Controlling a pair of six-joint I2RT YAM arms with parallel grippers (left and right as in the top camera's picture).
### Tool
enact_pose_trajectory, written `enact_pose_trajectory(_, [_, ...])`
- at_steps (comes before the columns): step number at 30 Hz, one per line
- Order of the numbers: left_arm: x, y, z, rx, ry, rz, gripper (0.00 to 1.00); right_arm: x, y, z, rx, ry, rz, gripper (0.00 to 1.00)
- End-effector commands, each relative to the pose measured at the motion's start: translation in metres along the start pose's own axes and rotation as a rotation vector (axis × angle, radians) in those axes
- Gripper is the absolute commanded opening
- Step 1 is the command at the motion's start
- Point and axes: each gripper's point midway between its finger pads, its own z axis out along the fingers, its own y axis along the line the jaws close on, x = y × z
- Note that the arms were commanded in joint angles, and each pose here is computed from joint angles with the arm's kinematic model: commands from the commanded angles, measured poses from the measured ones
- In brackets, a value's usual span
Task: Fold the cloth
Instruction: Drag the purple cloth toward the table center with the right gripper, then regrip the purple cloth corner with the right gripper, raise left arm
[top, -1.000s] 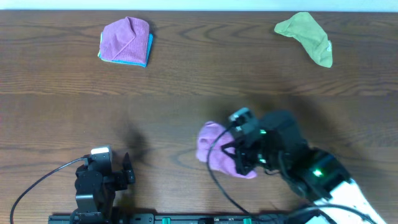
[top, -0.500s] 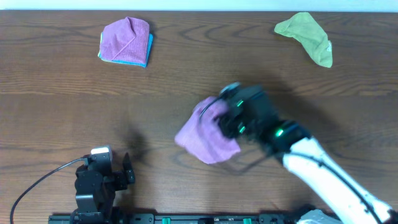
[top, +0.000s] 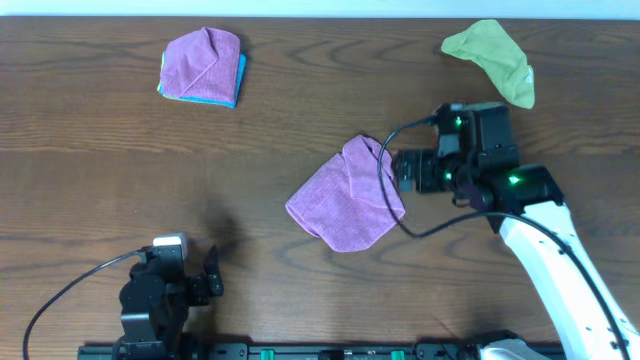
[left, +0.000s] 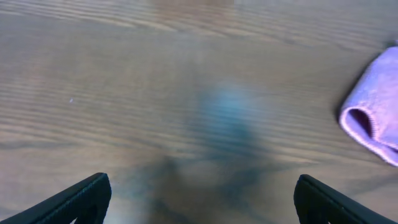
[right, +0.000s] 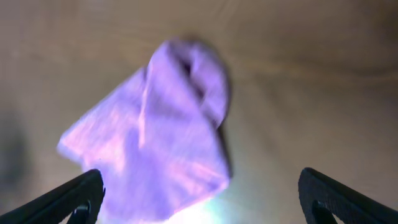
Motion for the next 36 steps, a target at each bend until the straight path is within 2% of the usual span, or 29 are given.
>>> enact_pose_trajectory(1, [-0.006,-0.021,-0.002,0.123,-0.022,-0.042,0.95,0.012,0.018,-0.004,-0.098,0.043,-0.095,0.99])
enact_pose_trajectory(6, [-0.013,-0.041,-0.010,0.232,0.013,-0.264,0.95,0.035,0.011,0.009,-0.092,0.113,-0.238,0.95])
enact_pose_trajectory(10, [-0.026,-0.059,-0.022,0.321,0.089,-0.347,0.95,0.041,0.010,0.028,-0.052,0.152,-0.279,0.93])
enact_pose_trajectory(21, [-0.078,-0.079,-0.027,0.349,0.349,-0.419,0.95,0.067,0.030,0.081,0.079,0.261,-0.479,0.95])
enact_pose_trajectory(25, [-0.081,-0.087,-0.019,0.384,0.411,-0.509,0.95,0.064,0.036,0.091,0.076,0.244,-0.498,0.94])
enact_pose_trajectory(30, [-0.087,-0.096,-0.010,0.422,0.448,-0.602,0.95,0.061,0.036,0.106,0.077,0.231,-0.506,0.86])
enact_pose_trajectory(36, [-0.082,-0.096,-0.005,0.414,0.492,-0.643,0.95,0.064,0.034,0.120,0.078,0.245,-0.511,0.82])
